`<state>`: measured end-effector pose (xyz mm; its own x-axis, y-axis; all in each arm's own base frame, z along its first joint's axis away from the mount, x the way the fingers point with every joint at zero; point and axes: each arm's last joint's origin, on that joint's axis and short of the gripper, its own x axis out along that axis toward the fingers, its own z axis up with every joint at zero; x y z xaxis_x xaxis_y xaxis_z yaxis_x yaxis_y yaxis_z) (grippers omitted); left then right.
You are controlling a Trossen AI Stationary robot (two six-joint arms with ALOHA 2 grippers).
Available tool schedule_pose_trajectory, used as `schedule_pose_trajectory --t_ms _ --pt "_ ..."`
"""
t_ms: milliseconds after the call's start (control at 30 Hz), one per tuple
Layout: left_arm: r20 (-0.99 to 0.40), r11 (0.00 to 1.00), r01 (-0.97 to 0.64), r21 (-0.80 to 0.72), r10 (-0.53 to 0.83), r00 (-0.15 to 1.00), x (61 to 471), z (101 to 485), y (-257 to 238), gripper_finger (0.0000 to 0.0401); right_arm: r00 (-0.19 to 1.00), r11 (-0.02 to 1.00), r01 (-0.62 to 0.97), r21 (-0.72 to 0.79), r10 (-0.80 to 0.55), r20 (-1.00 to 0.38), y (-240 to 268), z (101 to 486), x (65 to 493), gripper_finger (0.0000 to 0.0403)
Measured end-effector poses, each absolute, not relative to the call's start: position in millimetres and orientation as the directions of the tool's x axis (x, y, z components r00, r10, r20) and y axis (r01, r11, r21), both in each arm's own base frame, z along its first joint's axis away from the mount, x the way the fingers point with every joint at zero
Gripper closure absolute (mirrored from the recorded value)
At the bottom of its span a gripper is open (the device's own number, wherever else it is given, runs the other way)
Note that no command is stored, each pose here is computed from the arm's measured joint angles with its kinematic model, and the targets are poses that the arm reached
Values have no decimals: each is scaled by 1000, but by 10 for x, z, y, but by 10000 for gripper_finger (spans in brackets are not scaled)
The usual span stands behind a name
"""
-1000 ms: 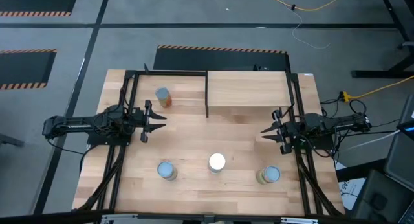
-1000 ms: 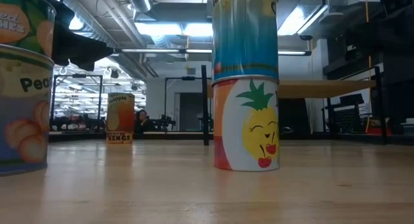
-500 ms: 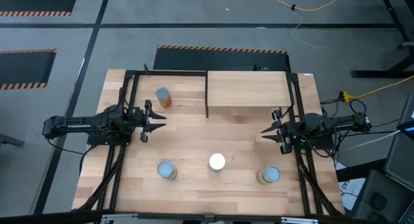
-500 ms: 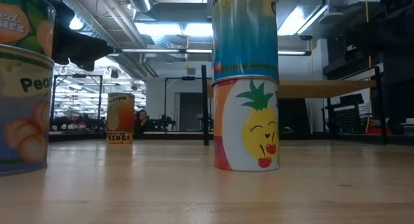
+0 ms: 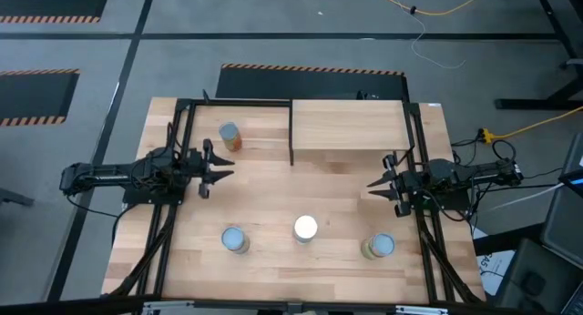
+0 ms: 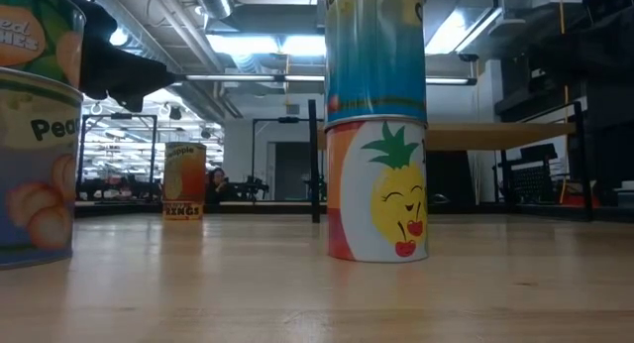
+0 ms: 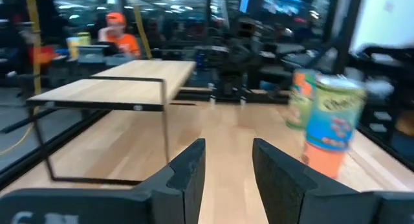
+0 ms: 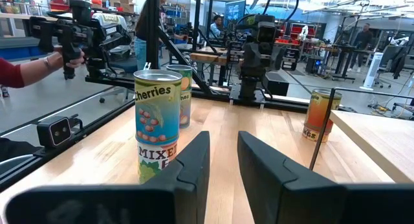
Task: Pick and place cans onto a shelf
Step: Put the orange canned pineapple on the shelf
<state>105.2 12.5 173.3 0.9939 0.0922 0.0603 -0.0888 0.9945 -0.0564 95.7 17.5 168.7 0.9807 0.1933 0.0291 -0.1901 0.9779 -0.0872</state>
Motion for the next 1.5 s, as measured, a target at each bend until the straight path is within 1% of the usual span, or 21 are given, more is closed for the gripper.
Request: schedule_pose_trajectory --t_ms 100,400,500,633,800,967,1233,1500 --pt "62 988 -135 -78 140 988 1051 1734 139 271 981 978 -190 -87 193 28 175 1685 958 318" --pt "62 985 -140 -104 147 987 1050 1734 141 224 981 978 -190 -87 193 29 175 1687 957 318" --pt "65 978 -181 -108 188 980 1048 1737 153 221 981 978 -190 -87 193 29 175 1687 957 318" --pt "115 961 -248 -119 262 958 1041 1788 174 224 981 978 -190 -87 193 29 175 1687 957 318" --pt "156 960 -255 -120 272 950 1030 1913 175 224 981 978 -190 -87 193 30 175 1687 957 318" --pt "149 945 -302 -123 318 936 1049 2032 193 224 981 978 -189 -87 193 33 175 1691 957 318" --pt "62 922 -371 -108 379 923 1176 2173 266 224 980 978 -187 -88 192 52 175 1709 957 318" --pt "-134 888 -456 -64 445 885 1343 2322 400 224 980 978 -187 -88 192 54 175 1711 956 318"
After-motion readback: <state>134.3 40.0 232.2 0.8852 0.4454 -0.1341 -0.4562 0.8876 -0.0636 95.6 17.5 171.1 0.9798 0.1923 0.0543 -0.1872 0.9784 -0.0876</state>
